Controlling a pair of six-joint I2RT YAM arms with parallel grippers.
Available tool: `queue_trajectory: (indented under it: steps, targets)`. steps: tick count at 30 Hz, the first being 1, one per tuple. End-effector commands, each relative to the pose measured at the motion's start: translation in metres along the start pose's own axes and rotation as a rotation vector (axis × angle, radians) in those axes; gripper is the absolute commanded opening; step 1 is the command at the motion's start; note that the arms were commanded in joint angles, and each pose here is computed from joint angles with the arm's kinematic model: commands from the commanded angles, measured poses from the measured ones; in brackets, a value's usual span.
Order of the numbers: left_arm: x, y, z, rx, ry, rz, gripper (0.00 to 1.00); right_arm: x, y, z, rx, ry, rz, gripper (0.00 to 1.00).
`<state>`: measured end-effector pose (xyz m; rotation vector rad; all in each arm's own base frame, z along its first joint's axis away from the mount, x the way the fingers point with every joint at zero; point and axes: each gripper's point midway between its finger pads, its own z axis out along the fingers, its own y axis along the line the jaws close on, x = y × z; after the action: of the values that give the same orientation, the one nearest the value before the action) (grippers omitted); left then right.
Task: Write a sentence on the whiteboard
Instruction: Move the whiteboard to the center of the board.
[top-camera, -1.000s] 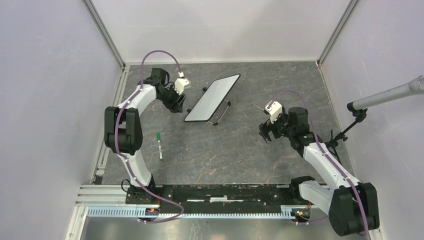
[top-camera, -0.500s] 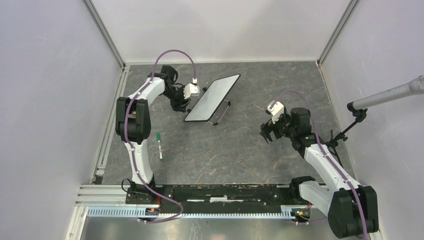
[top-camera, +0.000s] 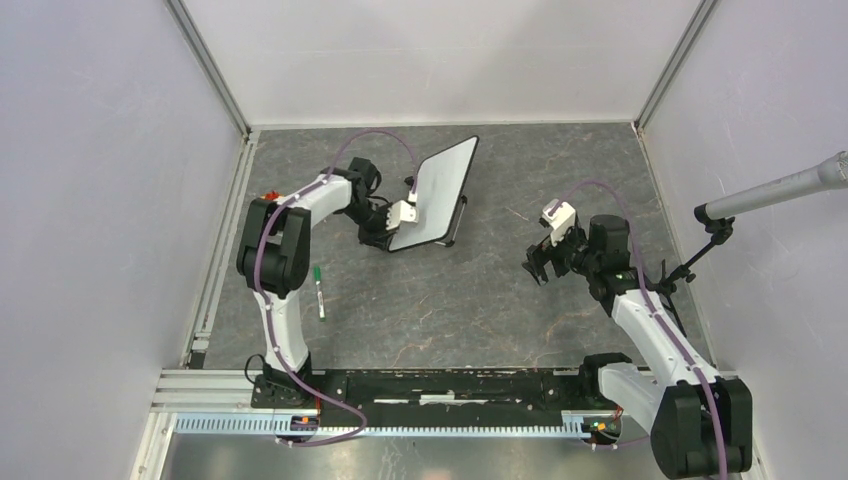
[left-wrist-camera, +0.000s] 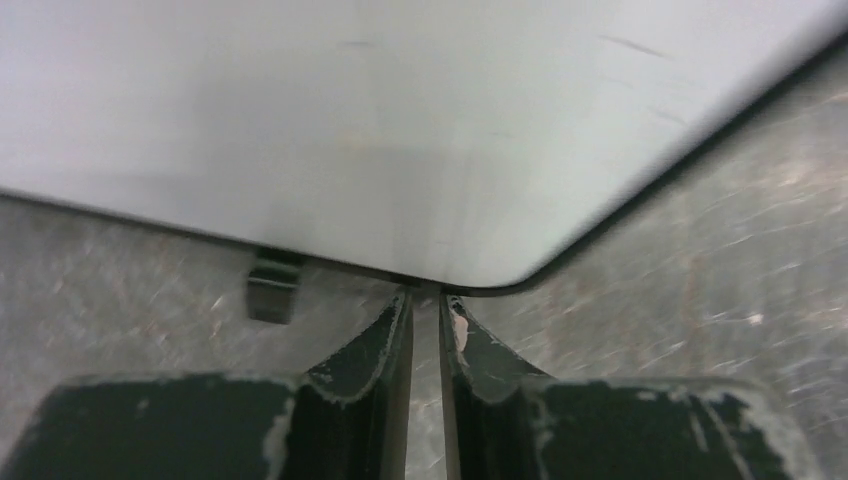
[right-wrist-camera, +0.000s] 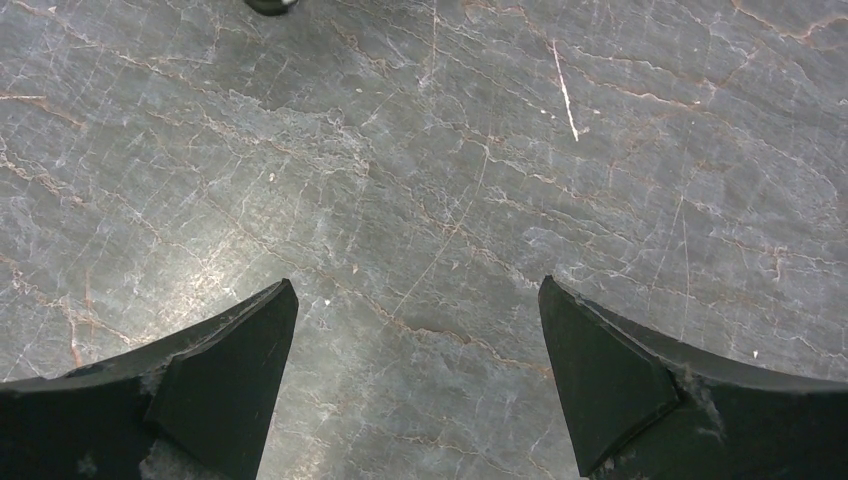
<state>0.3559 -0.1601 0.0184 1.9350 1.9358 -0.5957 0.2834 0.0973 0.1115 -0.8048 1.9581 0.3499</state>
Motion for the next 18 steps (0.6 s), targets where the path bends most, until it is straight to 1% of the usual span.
queue_trajectory:
  steps: [1, 4, 8, 10, 14, 18]
  targets:
    - [-0.038, -0.033, 0.012, 0.020, -0.061, 0.019, 0.22, -0.015, -0.003, -0.006, 0.000, -0.045, 0.001, 0.98]
    - [-0.055, -0.045, 0.024, 0.016, -0.077, 0.013, 0.22, -0.015, -0.004, -0.009, 0.008, -0.044, 0.006, 0.98]
    - [-0.068, -0.051, 0.023, -0.008, -0.086, 0.011, 0.30, -0.015, -0.007, -0.014, 0.026, -0.048, 0.009, 0.98]
    - [-0.065, -0.041, 0.011, -0.059, -0.066, 0.025, 0.34, -0.015, -0.008, -0.016, 0.031, -0.052, 0.011, 0.98]
    - [-0.049, -0.003, -0.025, -0.147, -0.028, 0.026, 0.38, -0.016, -0.007, -0.018, 0.033, -0.060, 0.009, 0.98]
    - [-0.032, 0.029, -0.041, -0.200, 0.067, 0.080, 0.42, -0.014, -0.007, -0.018, 0.035, -0.060, 0.008, 0.98]
